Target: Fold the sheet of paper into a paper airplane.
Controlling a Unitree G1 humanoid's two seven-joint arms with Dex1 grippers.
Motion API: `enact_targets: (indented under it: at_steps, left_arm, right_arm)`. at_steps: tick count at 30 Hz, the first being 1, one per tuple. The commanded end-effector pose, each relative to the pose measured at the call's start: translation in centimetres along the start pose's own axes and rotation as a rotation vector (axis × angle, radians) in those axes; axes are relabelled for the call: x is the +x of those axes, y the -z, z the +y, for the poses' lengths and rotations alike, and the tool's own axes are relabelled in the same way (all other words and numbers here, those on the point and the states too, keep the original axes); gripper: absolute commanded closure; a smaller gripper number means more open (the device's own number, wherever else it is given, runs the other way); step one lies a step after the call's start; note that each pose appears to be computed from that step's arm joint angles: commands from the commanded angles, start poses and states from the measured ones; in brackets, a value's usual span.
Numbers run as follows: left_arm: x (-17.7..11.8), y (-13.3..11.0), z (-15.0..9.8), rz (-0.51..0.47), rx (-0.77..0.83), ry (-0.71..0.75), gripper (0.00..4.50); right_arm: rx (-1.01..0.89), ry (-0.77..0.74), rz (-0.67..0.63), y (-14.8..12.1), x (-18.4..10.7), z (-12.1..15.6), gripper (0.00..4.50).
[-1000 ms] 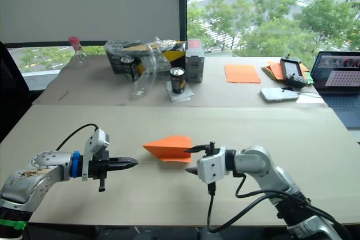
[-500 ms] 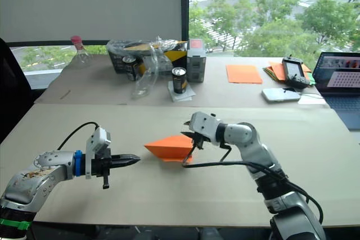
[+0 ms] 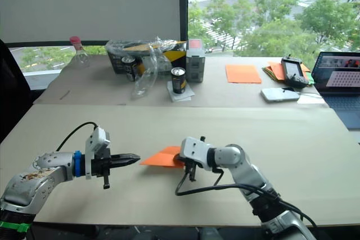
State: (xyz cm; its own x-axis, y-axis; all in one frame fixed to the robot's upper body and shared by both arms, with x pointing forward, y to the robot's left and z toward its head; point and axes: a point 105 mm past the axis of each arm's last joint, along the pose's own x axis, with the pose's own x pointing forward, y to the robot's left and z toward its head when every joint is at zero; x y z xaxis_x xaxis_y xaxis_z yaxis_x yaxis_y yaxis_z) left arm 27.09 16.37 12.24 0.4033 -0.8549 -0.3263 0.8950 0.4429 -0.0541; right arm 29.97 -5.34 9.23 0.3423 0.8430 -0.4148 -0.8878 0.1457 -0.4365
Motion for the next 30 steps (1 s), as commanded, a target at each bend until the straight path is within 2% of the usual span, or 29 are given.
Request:
enact_targets:
  at_steps: [1, 5, 11, 16, 21, 24, 28, 30]
  left_arm:
    - [-0.1, -1.4, -0.2, -0.027, 0.035, 0.017, 4.5]
    - [0.6, -1.5, -0.4, -0.035, 0.033, 0.033, 4.5]
    - [3.5, -0.6, 0.5, -0.04, 0.034, 0.017, 4.5]
    - [5.2, 1.0, 0.7, -0.008, 0.048, 0.012, 4.5]
    - [6.5, 3.6, 0.0, 0.071, 0.077, 0.03, 4.5]
    - [7.0, 5.0, 0.6, 0.118, 0.094, -0.024, 4.5]
    - [7.1, 5.3, 0.3, 0.11, 0.079, -0.023, 4.5]
    - [7.1, 5.5, 0.1, 0.114, 0.078, -0.019, 4.5]
  right_arm:
    - [-0.03, -0.017, -0.007, -0.2, 0.0, 0.8, 4.47]
    - [-0.018, -0.021, 0.02, 0.6, 0.1, 1.2, 4.47]
    - [0.015, -0.021, 0.048, 1.4, 0.4, 1.4, 4.47]
    - [0.021, -0.003, 0.062, 1.6, 0.0, 1.0, 4.47]
    - [0.036, 0.021, 0.066, 1.4, -0.5, 0.7, 4.47]
    - [0.147, 0.043, 0.008, 0.9, -1.1, 0.4, 4.47]
    - [0.33, 0.067, -0.051, 0.8, -2.4, -0.2, 4.47]
    - [0.392, 0.078, -0.072, 0.8, -3.1, -0.8, 3.88]
